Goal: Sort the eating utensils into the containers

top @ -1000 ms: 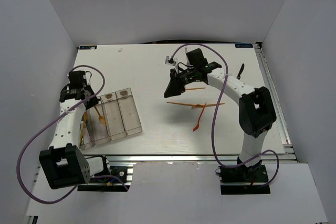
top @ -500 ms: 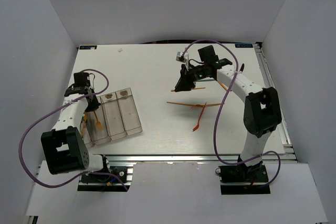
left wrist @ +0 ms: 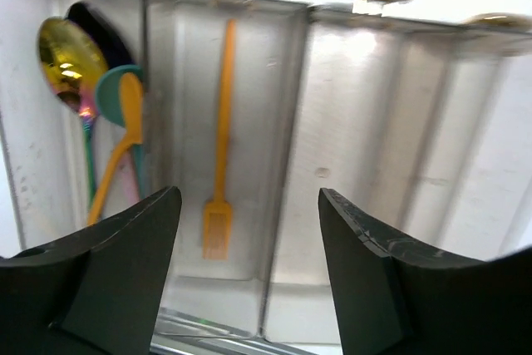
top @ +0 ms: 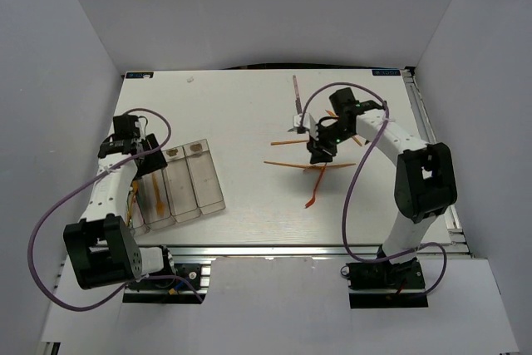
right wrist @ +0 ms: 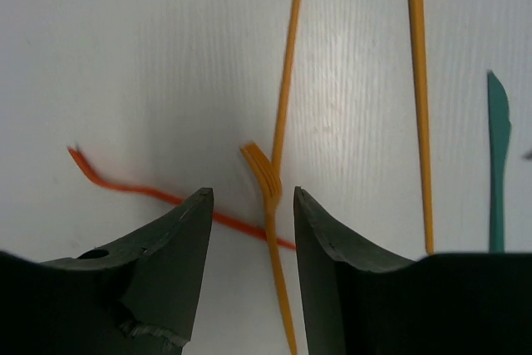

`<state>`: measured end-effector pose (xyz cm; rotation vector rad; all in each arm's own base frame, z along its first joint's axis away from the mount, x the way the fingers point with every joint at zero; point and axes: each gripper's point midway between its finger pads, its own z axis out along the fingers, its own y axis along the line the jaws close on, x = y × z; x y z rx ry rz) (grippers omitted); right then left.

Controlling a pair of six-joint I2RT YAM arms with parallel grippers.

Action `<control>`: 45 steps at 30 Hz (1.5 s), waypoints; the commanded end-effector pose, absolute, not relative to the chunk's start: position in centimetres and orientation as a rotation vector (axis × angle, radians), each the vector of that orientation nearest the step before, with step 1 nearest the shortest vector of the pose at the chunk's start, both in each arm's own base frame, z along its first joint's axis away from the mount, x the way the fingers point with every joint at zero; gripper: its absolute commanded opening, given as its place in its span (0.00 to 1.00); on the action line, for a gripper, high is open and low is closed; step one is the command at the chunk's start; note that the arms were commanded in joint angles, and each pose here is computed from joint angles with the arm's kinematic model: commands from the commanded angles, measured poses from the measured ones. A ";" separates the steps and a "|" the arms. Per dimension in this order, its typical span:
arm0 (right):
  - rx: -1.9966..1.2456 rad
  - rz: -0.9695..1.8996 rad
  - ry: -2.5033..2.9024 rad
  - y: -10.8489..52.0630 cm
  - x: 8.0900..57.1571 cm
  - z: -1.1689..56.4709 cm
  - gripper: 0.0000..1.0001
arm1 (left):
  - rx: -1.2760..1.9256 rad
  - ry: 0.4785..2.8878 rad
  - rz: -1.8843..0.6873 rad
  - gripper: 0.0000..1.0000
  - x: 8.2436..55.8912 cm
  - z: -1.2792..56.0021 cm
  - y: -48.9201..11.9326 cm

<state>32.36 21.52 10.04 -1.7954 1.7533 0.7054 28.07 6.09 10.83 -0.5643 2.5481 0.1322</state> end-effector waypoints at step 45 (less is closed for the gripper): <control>-2.015 0.511 1.836 10.7 30.7 -0.1 0.10 | -0.266 2.099 -1.200 0.80 29.9 23.4 -17.7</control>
